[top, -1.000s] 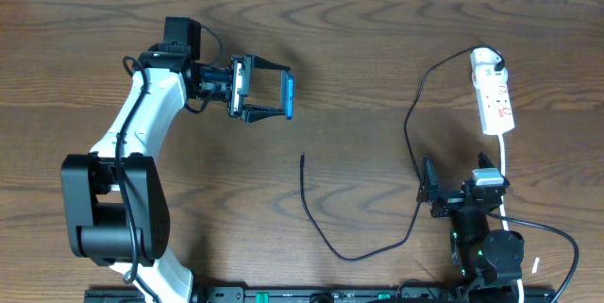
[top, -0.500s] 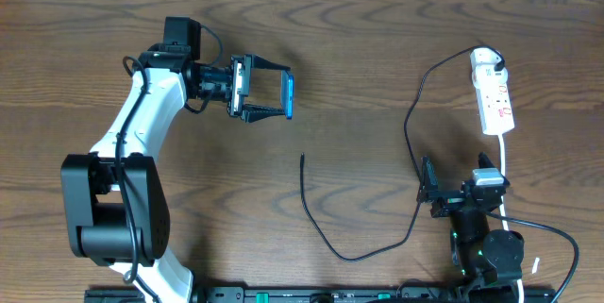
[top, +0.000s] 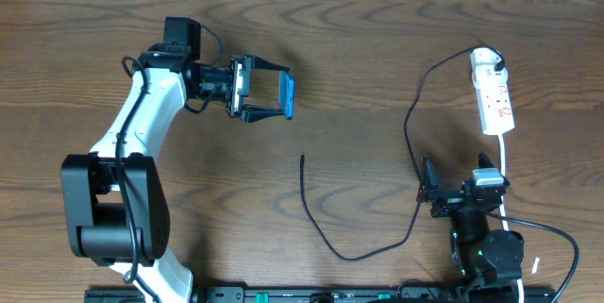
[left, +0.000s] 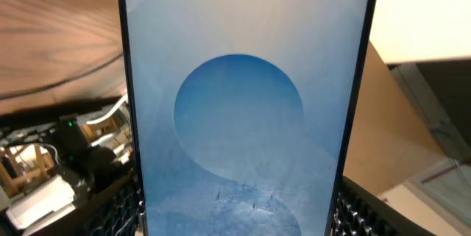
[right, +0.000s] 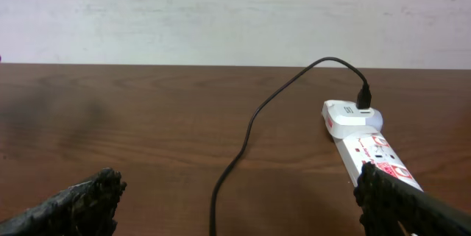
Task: Plug charger to phone and switch on socket
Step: 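Move the right gripper toward the phone held by the left gripper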
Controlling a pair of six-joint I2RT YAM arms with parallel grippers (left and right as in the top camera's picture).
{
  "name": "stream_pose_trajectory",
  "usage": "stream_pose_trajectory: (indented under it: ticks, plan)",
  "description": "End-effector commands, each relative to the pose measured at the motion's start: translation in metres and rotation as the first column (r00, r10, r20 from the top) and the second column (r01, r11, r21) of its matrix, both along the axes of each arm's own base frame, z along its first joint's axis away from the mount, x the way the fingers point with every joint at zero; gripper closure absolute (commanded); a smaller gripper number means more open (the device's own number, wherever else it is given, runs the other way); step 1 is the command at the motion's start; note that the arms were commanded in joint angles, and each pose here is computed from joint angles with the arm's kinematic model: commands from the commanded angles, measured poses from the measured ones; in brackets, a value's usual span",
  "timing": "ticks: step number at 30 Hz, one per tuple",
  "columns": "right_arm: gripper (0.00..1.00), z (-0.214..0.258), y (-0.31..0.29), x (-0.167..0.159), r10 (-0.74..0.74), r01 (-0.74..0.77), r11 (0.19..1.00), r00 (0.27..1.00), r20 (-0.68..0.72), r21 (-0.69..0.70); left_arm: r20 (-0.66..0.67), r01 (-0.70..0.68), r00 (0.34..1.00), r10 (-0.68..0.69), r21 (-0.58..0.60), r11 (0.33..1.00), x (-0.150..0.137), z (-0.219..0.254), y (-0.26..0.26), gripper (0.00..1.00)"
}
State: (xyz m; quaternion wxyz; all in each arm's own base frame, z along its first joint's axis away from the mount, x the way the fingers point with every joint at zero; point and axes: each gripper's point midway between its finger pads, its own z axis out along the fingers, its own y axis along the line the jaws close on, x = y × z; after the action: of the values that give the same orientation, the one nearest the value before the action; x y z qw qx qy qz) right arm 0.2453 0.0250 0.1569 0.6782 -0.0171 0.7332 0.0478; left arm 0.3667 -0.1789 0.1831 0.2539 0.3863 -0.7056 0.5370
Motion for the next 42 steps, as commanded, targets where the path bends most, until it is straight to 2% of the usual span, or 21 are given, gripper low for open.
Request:
stream_pose_trajectory:
  ticks: [1, 4, 10, 18, 23, 25, 32, 37, 42]
  plan:
    - [0.01, 0.000, 0.002, 0.000, 0.006, -0.006, 1.000, 1.000, 0.001, 0.014, 0.072, -0.012, 0.997, 0.011, 0.022, 1.000, 0.006, 0.018, 0.002, 0.93]
    - [0.01, 0.000, -0.002, 0.000, -0.017, 0.017, 1.000, 1.000, 0.003, 0.012, 0.086, -0.022, 0.996, 0.019, 0.045, 0.999, 0.009, 0.015, 0.004, 0.93]
    - [0.01, 0.000, 0.000, 0.000, -0.007, 0.007, 1.000, 1.000, 0.001, 0.017, 0.200, -0.060, 0.979, 0.039, 0.099, 0.993, 0.027, 0.011, 0.008, 0.92]
    - [0.01, -0.004, 0.024, -0.003, 0.133, -0.129, 0.986, 0.991, -0.028, 0.104, 0.306, -0.116, 0.950, 0.062, 0.159, 0.980, 0.048, 0.008, 0.012, 0.92]
    - [0.01, -0.011, 0.038, -0.007, 0.215, -0.200, 0.971, 0.971, -0.108, 0.132, 0.364, -0.120, 0.930, 0.050, 0.173, 0.978, 0.054, 0.011, 0.004, 0.93]
    - [0.01, 0.008, 0.046, -0.007, 0.256, -0.235, 0.957, 0.960, -0.115, 0.168, 0.375, -0.124, 0.926, 0.045, 0.189, 0.974, 0.055, 0.009, -0.002, 0.92]
    - [0.01, 0.071, 0.054, 0.004, 0.296, -0.274, 0.947, 0.947, -0.122, 0.168, 0.393, -0.131, 0.918, 0.049, 0.185, 0.974, 0.059, 0.012, -0.008, 0.92]
    - [0.01, 0.107, 0.072, 0.016, 0.391, -0.358, 0.913, 0.905, -0.167, 0.198, 0.411, -0.149, 0.909, 0.063, 0.182, 0.972, 0.065, 0.015, -0.007, 0.93]
    - [0.01, 0.125, 0.093, 0.033, 0.492, -0.429, 0.863, 0.833, -0.254, 0.267, 0.392, -0.189, 0.914, 0.103, 0.188, 0.964, 0.071, 0.015, -0.005, 0.93]
